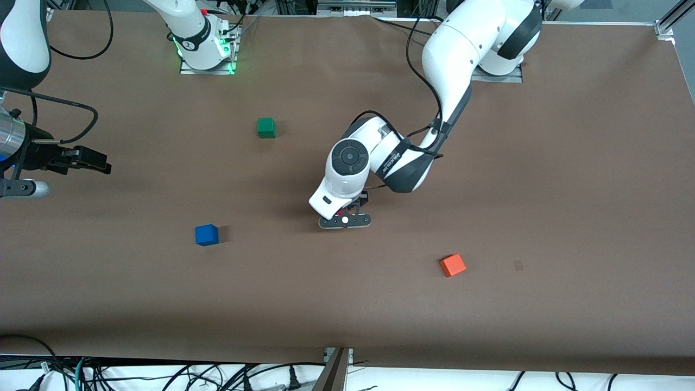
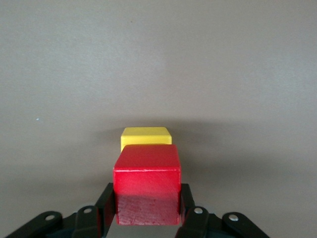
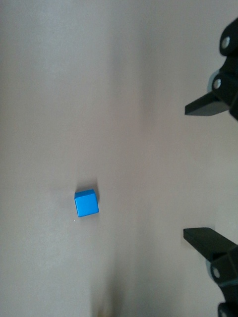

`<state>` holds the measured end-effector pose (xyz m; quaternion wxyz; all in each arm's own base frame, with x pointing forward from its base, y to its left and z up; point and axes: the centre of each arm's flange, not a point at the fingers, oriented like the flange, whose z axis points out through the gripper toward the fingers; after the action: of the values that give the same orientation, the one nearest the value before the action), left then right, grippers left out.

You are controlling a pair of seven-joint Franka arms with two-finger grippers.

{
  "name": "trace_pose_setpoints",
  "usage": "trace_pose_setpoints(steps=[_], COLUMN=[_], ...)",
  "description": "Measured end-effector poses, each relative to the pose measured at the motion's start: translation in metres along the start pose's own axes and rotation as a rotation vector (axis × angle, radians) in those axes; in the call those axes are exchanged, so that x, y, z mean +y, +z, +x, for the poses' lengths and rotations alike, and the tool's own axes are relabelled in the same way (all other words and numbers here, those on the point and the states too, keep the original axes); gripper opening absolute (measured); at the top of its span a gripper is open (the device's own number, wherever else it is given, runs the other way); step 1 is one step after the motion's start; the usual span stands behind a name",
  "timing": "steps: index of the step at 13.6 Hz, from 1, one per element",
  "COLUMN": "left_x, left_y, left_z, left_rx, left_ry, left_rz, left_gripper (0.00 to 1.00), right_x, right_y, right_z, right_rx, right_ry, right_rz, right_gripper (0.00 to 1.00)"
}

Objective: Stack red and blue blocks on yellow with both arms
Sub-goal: 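Release the red cube with the left gripper while the right gripper reaches the blue cube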

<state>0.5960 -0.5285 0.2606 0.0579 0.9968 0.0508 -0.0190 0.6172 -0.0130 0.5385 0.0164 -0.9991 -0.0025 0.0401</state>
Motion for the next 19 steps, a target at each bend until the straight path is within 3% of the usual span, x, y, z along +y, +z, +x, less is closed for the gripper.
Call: trace_pose_setpoints(steps=[2, 5, 7, 10, 12, 15, 19], left_x=[0.002, 0.002, 0.002, 0.000, -0.001, -0.001, -0.017], left_y=[0.001, 0.001, 0.001, 0.001, 0.001, -0.001, -0.014], left_z=[-0.002, -0.001, -0.001, 0.001, 0.002, 0.004, 0.018], left_rx=[0.003, 0.005, 0.006, 0.009, 0.011, 0.014, -0.001], left_ry=[-0.001, -0.002, -0.003, -0.006, -0.008, -0.010, -0.039], left_rz=[0.003, 0.003, 0.004, 0.006, 0.007, 0.004, 0.026], left_gripper=[0.55, 0.55, 0.55, 0.58, 0.74, 1.00, 1.00], right_x=[0.000, -0.001, -0.003, -0.009, -0.020, -0.043, -0.067], right_y=[0.006, 0.051, 0.075, 0.095, 0.127, 0.178, 0.231], right_z=[0.002, 0.016, 0.025, 0.041, 0.058, 0.081, 0.099], right_rx=[-0.012, -0.093, -0.119, -0.080, -0.062, -0.022, 0.023], right_ry=[-0.001, -0.008, -0.011, -0.010, -0.010, -0.036, -0.043], right_rz=[-0.001, -0.009, -0.014, 0.006, 0.035, 0.022, 0.055], right_gripper=[1.00, 1.00, 1.00, 1.00, 1.00, 1.00, 1.00])
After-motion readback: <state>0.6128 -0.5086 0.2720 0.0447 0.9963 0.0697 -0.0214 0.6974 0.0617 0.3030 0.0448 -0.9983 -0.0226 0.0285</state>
